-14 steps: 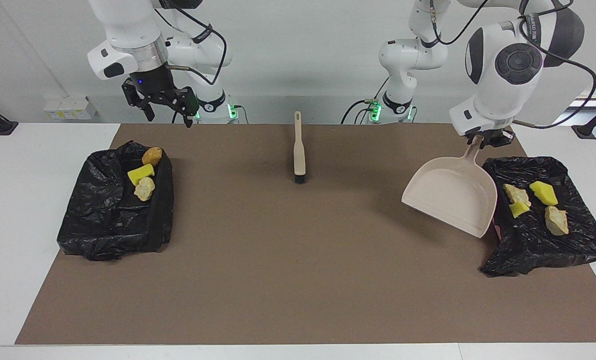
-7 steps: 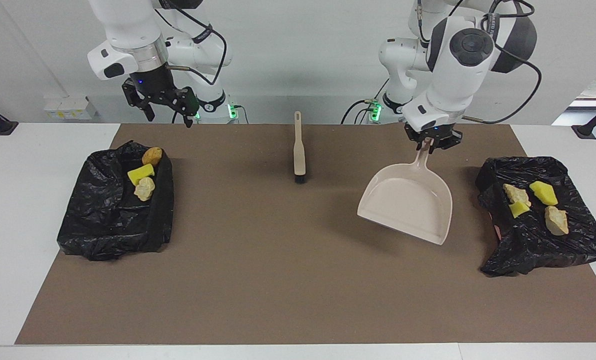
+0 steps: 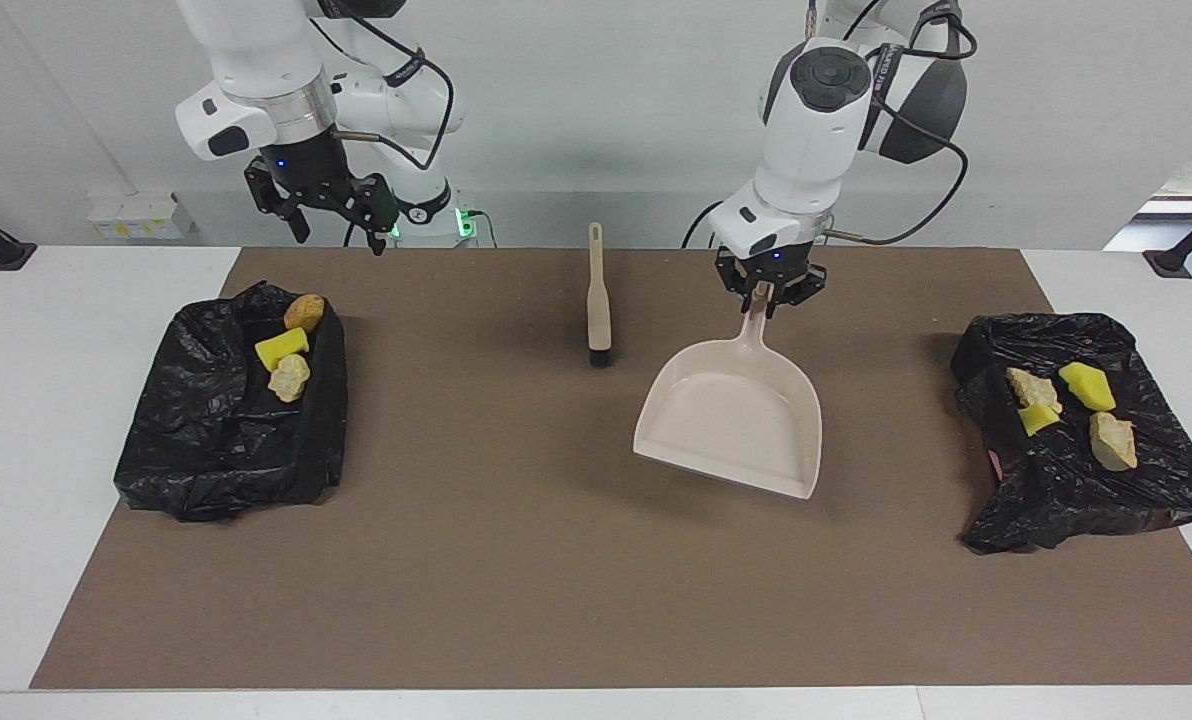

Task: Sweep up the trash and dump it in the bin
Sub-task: 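Bring the empty dustpan back and set it on the table with the left gripper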

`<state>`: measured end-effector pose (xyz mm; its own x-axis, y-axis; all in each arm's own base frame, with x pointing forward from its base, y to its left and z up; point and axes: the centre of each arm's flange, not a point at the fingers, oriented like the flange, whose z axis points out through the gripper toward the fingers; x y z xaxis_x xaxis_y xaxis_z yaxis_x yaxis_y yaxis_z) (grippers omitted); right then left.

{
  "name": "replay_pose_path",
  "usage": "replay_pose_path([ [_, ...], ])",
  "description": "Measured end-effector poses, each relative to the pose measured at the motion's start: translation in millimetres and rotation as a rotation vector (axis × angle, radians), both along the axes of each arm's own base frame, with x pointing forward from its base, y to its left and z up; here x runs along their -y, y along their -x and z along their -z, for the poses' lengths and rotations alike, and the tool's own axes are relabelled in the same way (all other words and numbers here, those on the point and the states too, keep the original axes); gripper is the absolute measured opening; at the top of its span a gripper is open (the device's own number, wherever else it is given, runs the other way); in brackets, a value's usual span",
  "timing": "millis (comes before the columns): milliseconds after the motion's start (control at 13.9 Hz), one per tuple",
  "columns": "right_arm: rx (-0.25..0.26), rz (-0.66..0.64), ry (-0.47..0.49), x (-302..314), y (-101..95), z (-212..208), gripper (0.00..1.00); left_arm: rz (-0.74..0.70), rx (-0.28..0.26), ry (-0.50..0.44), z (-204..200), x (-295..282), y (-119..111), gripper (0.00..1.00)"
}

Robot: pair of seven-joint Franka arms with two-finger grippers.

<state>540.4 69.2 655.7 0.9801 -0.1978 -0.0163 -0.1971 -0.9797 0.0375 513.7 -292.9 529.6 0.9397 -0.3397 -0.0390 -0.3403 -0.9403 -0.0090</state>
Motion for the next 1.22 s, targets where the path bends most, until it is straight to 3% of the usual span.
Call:
replay_pose_path([
  [503,0.000,0.000,0.000,0.0,0.1,-0.1,1.00,-0.211,0.045,0.061,117.9,114.1,0.8,0.31],
  [790,0.000,0.000,0.000,0.0,0.1,0.0,1.00,-0.285,0.059,0.086,147.2,138.7,4.8,0.31],
  [934,0.000,0.000,0.000,0.0,0.1,0.0,1.00,-0.295,0.059,0.086,148.3,139.2,4.4,0.46],
  [1221,-0.001,0.000,0.000,0.0,0.1,0.3,1.00,-0.335,0.085,0.094,131.7,120.3,-12.5,0.93],
])
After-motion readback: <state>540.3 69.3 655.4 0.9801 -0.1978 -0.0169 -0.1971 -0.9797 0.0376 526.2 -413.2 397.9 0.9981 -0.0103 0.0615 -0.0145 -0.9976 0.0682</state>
